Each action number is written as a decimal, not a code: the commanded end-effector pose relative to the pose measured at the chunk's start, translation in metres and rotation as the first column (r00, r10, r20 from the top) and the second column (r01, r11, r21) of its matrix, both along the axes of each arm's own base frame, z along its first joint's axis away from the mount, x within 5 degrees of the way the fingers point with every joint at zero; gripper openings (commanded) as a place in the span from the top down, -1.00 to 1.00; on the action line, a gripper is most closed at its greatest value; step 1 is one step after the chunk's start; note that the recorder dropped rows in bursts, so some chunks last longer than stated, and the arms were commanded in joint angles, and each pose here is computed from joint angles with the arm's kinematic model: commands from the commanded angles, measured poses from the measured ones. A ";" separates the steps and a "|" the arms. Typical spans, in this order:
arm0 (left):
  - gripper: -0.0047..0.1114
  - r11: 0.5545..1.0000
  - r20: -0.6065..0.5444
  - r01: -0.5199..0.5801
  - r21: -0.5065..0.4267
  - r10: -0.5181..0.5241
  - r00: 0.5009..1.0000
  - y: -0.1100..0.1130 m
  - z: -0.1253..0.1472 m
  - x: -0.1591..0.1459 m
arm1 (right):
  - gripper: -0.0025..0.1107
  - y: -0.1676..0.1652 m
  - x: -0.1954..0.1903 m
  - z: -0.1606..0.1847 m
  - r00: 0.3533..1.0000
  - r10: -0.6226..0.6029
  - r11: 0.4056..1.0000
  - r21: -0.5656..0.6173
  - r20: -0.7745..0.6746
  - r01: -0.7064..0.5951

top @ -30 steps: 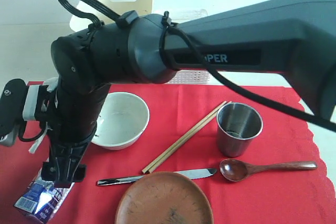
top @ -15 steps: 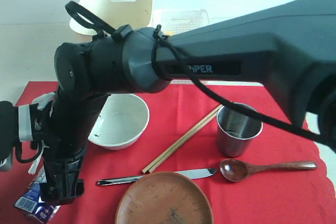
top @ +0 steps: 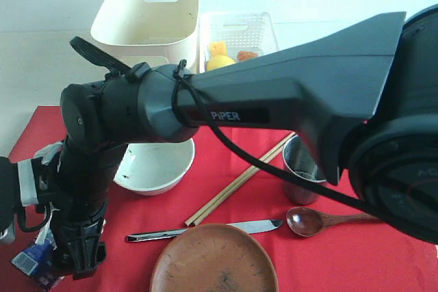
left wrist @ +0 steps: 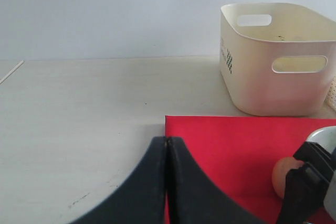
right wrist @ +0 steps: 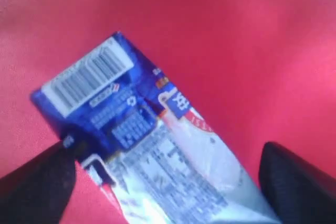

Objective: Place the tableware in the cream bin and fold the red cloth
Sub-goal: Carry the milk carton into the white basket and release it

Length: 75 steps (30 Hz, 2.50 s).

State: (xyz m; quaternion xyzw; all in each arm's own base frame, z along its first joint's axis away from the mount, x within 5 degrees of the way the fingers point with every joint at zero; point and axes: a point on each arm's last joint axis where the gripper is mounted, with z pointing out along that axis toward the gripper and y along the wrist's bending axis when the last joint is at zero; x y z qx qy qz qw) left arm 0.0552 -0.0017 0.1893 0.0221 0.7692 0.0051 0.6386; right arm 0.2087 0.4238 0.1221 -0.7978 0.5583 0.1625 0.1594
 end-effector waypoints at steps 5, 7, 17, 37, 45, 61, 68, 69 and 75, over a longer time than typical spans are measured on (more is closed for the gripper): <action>0.91 1.000 0.009 0.005 0.004 -0.005 1.000 0.000 0.000 0.000 | 0.36 0.005 0.003 0.008 1.000 -0.003 1.000 0.022 0.014 0.003; 0.91 1.000 0.009 0.005 0.004 -0.005 1.000 0.000 0.000 0.000 | 0.68 0.005 0.003 0.009 1.000 -0.004 1.000 0.024 0.015 0.003; 0.91 1.000 0.009 0.005 0.004 -0.005 1.000 0.000 0.000 0.000 | 0.96 -0.005 0.000 0.080 0.994 -0.098 0.990 0.108 0.039 0.093; 0.91 1.000 0.009 0.005 0.004 -0.005 1.000 0.000 0.000 0.000 | 0.96 -0.196 0.136 0.126 0.507 -0.862 0.489 0.274 0.009 0.828; 0.91 1.000 0.009 0.005 0.004 -0.005 1.000 0.000 0.000 0.000 | 0.96 -0.239 0.164 0.121 0.304 -0.948 0.256 0.347 -0.090 0.902; 0.91 1.000 0.009 0.005 0.004 -0.005 1.000 0.000 0.000 0.000 | 0.96 -0.239 0.202 0.068 0.206 -0.965 0.111 0.465 -0.161 0.879; 0.91 1.000 0.009 0.005 0.004 -0.005 1.000 0.000 0.000 0.000 | 0.90 -0.237 0.210 0.047 0.147 -0.962 0.021 0.472 -0.232 0.881; 0.91 1.000 0.009 0.005 0.004 -0.005 1.000 0.000 0.000 0.000 | 0.85 -0.237 0.211 0.045 0.138 -0.960 0.008 0.473 -0.242 0.881; 0.91 1.000 0.009 0.005 0.004 -0.005 1.000 0.000 0.000 0.000 | 0.34 -0.237 0.212 0.035 0.127 -0.961 -0.001 0.461 -0.245 0.887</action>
